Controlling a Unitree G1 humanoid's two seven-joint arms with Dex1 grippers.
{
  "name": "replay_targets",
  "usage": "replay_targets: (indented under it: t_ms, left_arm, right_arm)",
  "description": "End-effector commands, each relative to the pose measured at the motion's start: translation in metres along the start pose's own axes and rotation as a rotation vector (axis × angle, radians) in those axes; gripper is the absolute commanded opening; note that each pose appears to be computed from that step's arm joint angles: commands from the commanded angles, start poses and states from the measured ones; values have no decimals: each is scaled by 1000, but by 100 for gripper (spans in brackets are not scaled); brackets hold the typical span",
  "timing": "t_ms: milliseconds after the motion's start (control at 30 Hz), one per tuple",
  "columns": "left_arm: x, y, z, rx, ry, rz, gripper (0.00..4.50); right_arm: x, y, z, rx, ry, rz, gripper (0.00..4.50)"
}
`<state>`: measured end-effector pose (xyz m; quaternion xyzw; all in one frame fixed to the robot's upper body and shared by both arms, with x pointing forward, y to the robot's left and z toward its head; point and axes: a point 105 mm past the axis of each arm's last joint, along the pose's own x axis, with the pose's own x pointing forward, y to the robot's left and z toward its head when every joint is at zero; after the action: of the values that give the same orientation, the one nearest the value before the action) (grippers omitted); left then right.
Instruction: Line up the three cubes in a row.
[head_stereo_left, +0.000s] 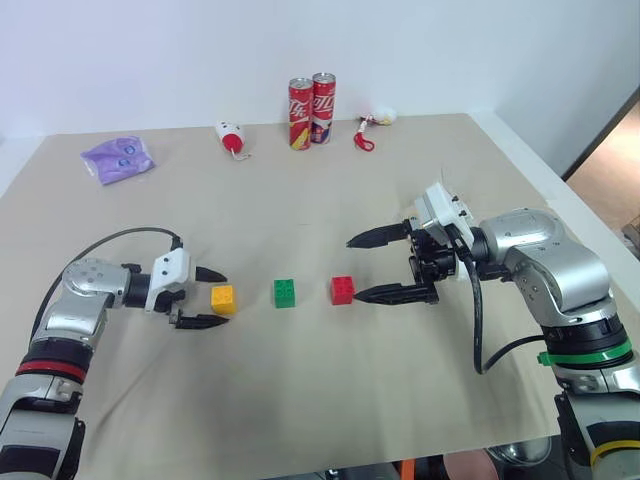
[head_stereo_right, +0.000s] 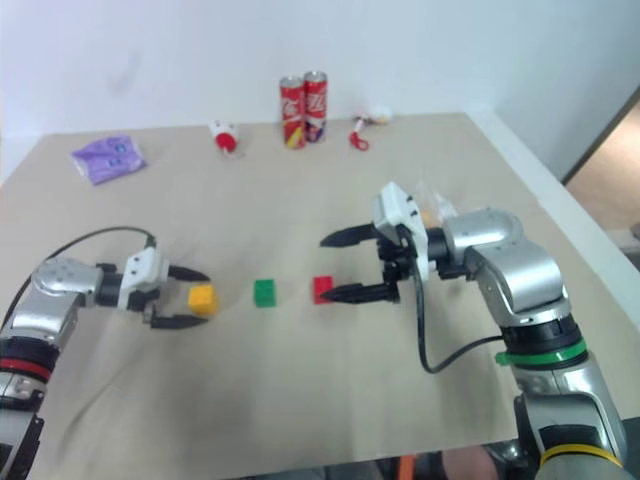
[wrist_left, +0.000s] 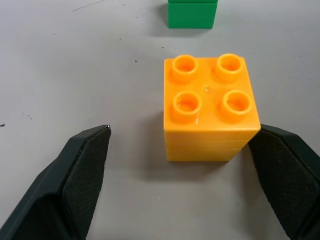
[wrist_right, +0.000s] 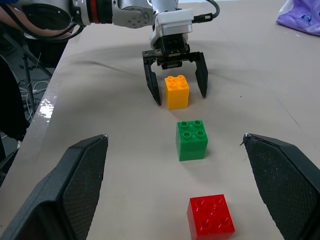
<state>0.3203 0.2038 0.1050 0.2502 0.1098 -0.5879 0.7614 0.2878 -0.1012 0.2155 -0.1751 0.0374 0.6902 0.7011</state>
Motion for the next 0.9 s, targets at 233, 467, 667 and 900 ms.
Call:
replay_targets:
  t_ms: [233,467,667,900]
  left_arm:
    - [-48,-10,-20,-101,92,65,442]
    - [-92,-24,-3,-169,95,197,442]
    - [-112,-44,19,-292,-52,396,442]
    - [-159,-3,55,-395,-490,1023,442]
  right_arm:
    - [1,-4,14,-63,-12,25,450]
    - [0,-8,13,-72,-7,24,450]
    - [-5,-16,13,-84,-1,-8,450]
    - [-6,-31,12,-91,-9,-49,450]
